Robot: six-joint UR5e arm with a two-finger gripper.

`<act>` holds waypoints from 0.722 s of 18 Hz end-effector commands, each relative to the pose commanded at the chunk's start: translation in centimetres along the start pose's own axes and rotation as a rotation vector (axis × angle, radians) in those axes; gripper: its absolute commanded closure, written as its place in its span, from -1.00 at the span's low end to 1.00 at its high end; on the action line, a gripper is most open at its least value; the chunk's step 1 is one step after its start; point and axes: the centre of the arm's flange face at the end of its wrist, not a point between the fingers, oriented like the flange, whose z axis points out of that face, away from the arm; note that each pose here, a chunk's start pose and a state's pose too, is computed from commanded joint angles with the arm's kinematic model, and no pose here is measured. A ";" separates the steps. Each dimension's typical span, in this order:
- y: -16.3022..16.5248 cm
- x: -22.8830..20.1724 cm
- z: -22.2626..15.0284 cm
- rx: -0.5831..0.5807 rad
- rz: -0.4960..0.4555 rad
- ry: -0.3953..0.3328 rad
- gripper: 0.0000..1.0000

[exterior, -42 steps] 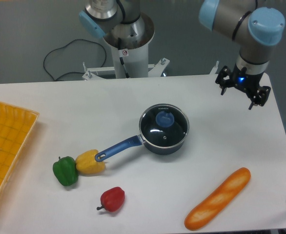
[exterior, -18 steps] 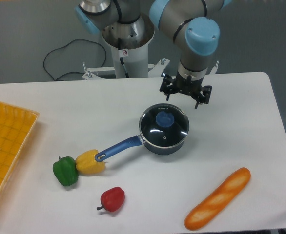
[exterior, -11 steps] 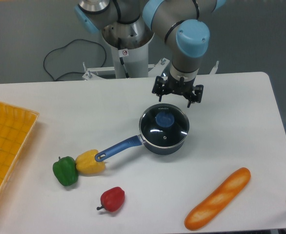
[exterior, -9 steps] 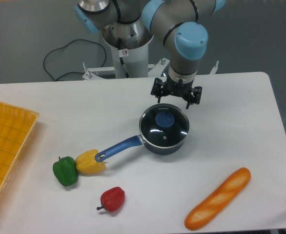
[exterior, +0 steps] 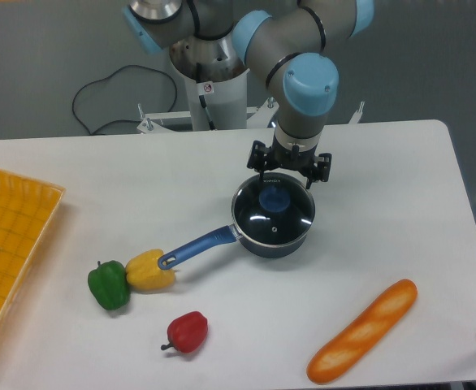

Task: Open the lid
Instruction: 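Lower the gripper onto the lid's blue knob and close on it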

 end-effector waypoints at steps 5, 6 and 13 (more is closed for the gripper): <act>-1.5 0.4 0.7 -0.016 -0.018 -0.019 -1.00; -1.7 0.6 0.9 -0.013 -0.017 -0.022 -1.00; -2.0 0.6 1.9 -0.027 -0.028 -0.020 -1.00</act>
